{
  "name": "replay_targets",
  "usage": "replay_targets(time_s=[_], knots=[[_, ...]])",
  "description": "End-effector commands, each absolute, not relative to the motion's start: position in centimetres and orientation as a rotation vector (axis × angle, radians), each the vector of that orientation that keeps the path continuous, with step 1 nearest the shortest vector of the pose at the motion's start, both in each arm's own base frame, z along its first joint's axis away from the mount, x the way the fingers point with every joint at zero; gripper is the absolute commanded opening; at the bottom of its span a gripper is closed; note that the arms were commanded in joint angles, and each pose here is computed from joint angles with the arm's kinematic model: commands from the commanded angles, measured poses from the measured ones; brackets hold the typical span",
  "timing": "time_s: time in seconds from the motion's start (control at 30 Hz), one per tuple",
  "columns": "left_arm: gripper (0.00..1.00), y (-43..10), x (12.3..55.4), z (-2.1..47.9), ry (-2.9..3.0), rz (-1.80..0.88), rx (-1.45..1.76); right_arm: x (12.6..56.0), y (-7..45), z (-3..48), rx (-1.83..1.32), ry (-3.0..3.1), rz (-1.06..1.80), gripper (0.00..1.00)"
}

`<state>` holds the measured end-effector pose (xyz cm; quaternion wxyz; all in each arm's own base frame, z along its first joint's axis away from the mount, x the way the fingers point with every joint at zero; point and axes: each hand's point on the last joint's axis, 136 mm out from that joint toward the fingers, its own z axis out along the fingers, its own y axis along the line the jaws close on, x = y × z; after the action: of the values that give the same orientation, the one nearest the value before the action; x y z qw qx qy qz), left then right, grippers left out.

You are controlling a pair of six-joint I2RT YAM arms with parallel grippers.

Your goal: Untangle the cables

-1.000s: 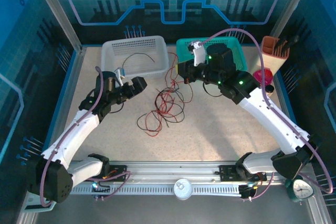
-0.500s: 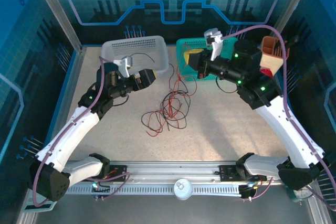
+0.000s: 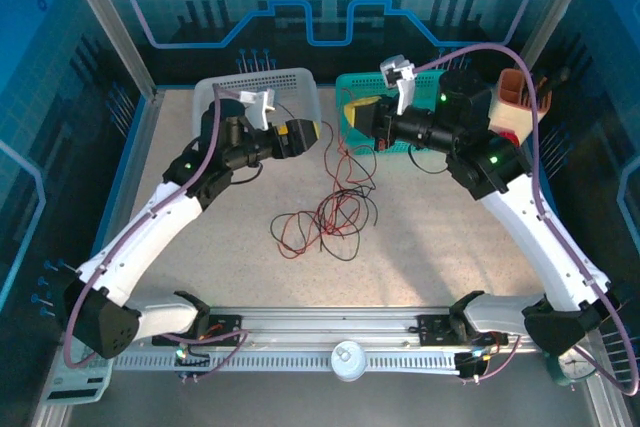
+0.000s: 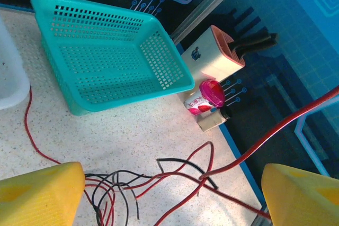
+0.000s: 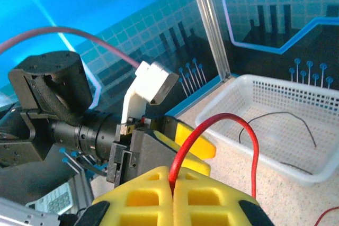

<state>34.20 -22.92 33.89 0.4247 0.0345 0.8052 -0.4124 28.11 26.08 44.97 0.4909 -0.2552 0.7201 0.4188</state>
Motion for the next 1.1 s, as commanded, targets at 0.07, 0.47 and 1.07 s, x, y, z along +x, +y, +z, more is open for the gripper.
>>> replay_targets(time_s=[0.07,0.47,1.07], knots=[[0.88,-24.1,34.3,34.8,1.979,-1.010,0.166,27.3,26.3,44.9,-0.676,1.760,1.063,0.00],[0.77,-27.1,34.2,35.2,1.954,-1.046,0.255,26.9,27.3,44.6,-0.724,1.767,1.141,0.00],[0.03,-27.2,36.9,35.7,1.932,-0.918,0.223,25.8,23.7,43.9,-0.621,1.776,1.078,0.00]])
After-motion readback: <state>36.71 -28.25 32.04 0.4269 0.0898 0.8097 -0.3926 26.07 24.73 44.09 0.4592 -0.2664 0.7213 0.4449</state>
